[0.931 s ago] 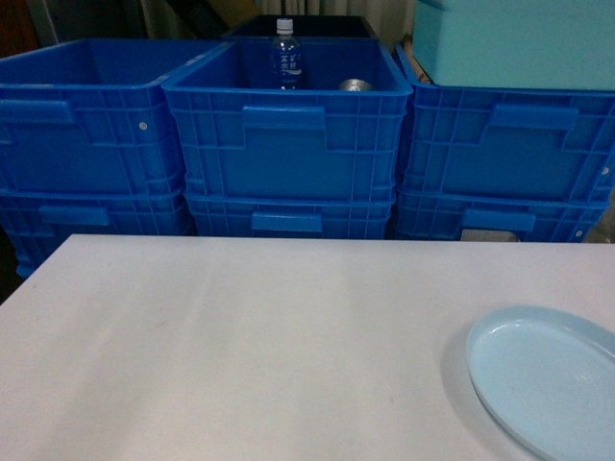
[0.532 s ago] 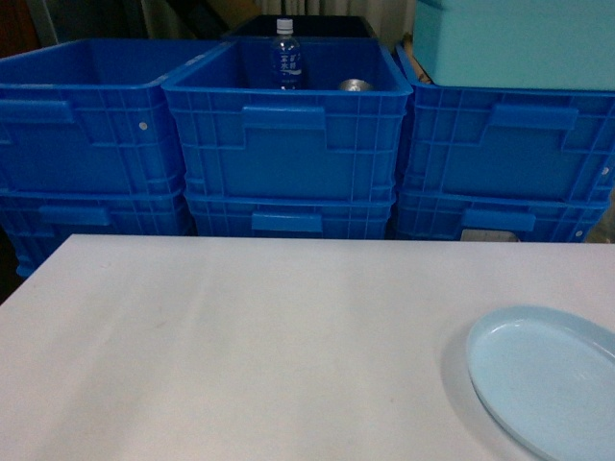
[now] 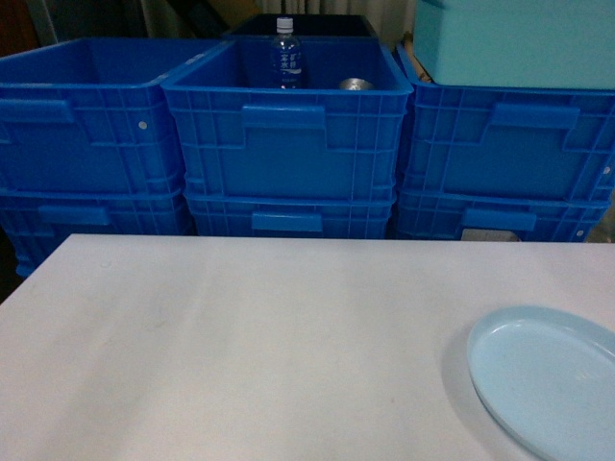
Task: Place blue tray on left shelf second layer neatly
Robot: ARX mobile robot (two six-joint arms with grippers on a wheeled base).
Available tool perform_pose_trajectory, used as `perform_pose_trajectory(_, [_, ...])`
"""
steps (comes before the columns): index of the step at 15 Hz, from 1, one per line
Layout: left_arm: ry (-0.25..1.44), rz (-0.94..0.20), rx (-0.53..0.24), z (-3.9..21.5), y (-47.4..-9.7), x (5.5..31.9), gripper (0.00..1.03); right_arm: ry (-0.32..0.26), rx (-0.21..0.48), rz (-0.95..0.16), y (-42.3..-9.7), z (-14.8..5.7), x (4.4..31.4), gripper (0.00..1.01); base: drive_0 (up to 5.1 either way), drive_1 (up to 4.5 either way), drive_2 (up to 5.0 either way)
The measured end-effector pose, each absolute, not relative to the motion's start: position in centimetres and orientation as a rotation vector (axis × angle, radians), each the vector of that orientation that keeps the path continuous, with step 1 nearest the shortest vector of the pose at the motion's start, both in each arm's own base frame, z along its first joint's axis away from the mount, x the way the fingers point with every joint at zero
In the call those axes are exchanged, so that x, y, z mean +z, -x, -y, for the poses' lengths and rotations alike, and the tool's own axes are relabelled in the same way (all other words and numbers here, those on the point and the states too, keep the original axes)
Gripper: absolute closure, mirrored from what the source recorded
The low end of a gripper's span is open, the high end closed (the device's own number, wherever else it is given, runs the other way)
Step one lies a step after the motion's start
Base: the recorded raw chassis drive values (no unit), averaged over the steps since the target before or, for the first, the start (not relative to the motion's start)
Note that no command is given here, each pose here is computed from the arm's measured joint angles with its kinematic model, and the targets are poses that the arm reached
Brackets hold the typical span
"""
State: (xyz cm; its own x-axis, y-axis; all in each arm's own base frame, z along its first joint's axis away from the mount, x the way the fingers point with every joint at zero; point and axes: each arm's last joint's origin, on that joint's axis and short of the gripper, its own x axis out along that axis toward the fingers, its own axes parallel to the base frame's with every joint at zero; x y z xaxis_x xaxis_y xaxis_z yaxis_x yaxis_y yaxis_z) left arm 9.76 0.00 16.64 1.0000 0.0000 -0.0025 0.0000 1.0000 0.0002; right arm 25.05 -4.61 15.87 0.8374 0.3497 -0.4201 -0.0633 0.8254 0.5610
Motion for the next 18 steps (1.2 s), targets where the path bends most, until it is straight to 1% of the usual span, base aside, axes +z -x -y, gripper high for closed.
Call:
perform_pose_trajectory(1, [0.0, -0.002, 0.0, 0.0, -9.8, 16.6, 0.05, -0.595, 0.207, -0.607, -25.5, 5.0, 13.9, 0.03, 0.0, 0.0, 0.0])
perform_pose_trajectory(2, [0.0, -0.002, 0.0, 0.0, -9.8, 16.6, 0.05, -0.619, 0.154, -0.667, -25.9, 5.6, 11.7, 0.03, 0.0, 0.0, 0.0])
perform_pose_trajectory(3, [0.0, -0.002, 0.0, 0.0, -9.8, 16.6, 0.05, -0.623, 0.117, -0.691, -26.2, 6.1, 10.3, 0.03, 0.0, 0.0, 0.0])
perform_pose_trajectory(4, [0.0, -0.002, 0.0, 0.0, -9.8, 16.6, 0.05, -0.621, 0.098, -0.71, -26.2, 6.3, 9.3, 0.03, 0.0, 0.0, 0.0])
perform_pose_trajectory(6, [0.0, -0.002, 0.0, 0.0, -9.8, 16.6, 0.05, -0.603, 0.079, -0.698, -26.5, 6.3, 8.7, 0.03, 0.0, 0.0, 0.0])
perform_pose_trajectory(7, [0.0, -0.002, 0.0, 0.0, -9.8, 16.6, 0.05, -0.586, 0.075, -0.681, -26.8, 6.0, 8.3, 0.03, 0.0, 0.0, 0.0])
perform_pose_trajectory(8, [0.0, -0.002, 0.0, 0.0, -9.8, 16.6, 0.05, -0.586, 0.061, -0.696, -27.0, 5.6, 7.2, 0.03, 0.0, 0.0, 0.0])
perform_pose_trajectory(10, [0.0, -0.002, 0.0, 0.0, -9.8, 16.6, 0.05, -0.615, 0.02, -0.74, -27.3, 4.4, 5.1, 0.03, 0.0, 0.0, 0.0])
perform_pose_trajectory(12, [0.0, -0.002, 0.0, 0.0, -9.8, 16.6, 0.05, -0.625, 0.002, -0.746, -27.6, 3.2, 4.3, 0.03, 0.0, 0.0, 0.0])
perform_pose_trajectory(13, [0.0, -0.002, 0.0, 0.0, -9.8, 16.6, 0.05, -0.631, 0.002, -0.743, -27.6, 3.0, 4.3, 0.03, 0.0, 0.0, 0.0])
perform_pose_trajectory(15, [0.0, -0.002, 0.0, 0.0, -9.8, 16.6, 0.05, -0.645, -0.02, -0.737, -27.7, 3.1, 4.1, 0.03, 0.0, 0.0, 0.0])
perform_pose_trajectory(17, [0.0, -0.002, 0.0, 0.0, -9.8, 16.6, 0.05, -0.636, -0.043, -0.731, -28.1, 2.9, 3.7, 0.03, 0.0, 0.0, 0.0])
perform_pose_trajectory(18, [0.0, -0.002, 0.0, 0.0, -9.8, 16.6, 0.05, -0.624, -0.054, -0.737, -28.2, 2.7, 3.5, 0.07, 0.0, 0.0, 0.0])
